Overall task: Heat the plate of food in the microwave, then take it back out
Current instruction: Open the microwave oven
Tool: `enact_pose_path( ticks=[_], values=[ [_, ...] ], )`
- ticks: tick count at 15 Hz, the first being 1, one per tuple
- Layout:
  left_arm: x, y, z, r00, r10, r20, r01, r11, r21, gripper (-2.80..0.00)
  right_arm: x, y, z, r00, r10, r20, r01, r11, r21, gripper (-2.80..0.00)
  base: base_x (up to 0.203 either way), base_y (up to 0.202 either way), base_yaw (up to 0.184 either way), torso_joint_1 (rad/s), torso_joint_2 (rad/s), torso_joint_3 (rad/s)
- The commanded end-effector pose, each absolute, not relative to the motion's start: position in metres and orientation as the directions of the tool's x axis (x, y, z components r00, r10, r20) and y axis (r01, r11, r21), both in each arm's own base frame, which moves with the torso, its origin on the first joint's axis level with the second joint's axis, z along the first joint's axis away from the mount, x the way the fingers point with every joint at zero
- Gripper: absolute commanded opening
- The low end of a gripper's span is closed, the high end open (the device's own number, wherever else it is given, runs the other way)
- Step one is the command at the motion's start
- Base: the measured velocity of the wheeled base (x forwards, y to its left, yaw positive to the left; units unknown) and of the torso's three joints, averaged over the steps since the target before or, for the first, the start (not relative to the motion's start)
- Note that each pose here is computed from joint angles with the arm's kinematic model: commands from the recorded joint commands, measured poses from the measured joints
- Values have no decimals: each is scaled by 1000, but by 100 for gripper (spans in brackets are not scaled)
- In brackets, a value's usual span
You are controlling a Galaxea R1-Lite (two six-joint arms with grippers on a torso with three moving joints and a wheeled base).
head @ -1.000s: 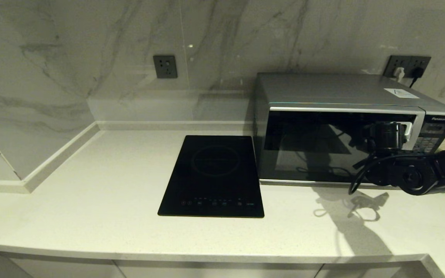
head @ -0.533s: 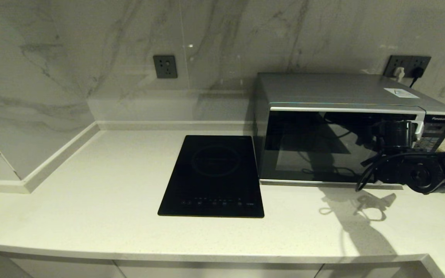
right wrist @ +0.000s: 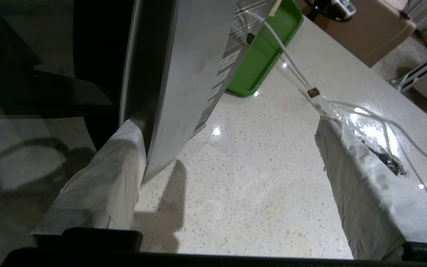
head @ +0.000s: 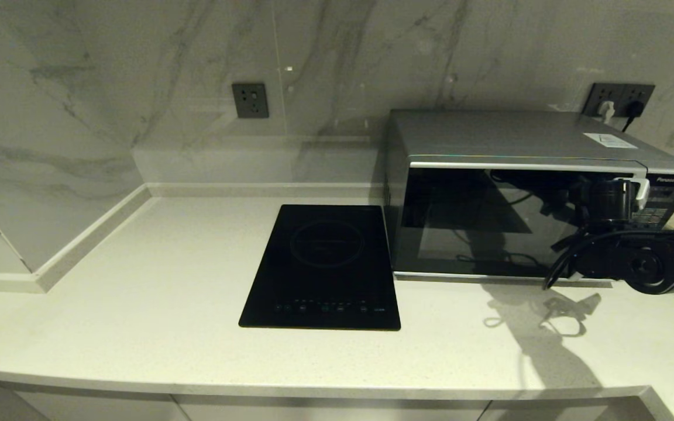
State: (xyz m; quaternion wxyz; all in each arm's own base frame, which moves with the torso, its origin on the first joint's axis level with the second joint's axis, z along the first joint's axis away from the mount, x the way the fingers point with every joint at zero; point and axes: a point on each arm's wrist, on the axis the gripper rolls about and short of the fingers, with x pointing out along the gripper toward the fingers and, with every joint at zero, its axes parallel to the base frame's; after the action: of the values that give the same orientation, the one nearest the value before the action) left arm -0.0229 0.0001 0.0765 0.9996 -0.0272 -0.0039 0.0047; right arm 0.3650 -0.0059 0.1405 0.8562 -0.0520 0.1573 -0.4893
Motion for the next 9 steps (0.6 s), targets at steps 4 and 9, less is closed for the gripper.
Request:
enact_pose_path(
  ticks=[4,9],
  values=[
    [-23,0,77,1000,11,8,-10,998,-55,-280,352,-7,137,452,-864,-224,831,498,-247,0,0,0,0,0,0,0],
    [-23,0,77,1000,11,8,-10,998,-55,-280,353,-7,130,447,-864,-233,827,498,-262,0,0,0,0,0,0,0]
  ],
)
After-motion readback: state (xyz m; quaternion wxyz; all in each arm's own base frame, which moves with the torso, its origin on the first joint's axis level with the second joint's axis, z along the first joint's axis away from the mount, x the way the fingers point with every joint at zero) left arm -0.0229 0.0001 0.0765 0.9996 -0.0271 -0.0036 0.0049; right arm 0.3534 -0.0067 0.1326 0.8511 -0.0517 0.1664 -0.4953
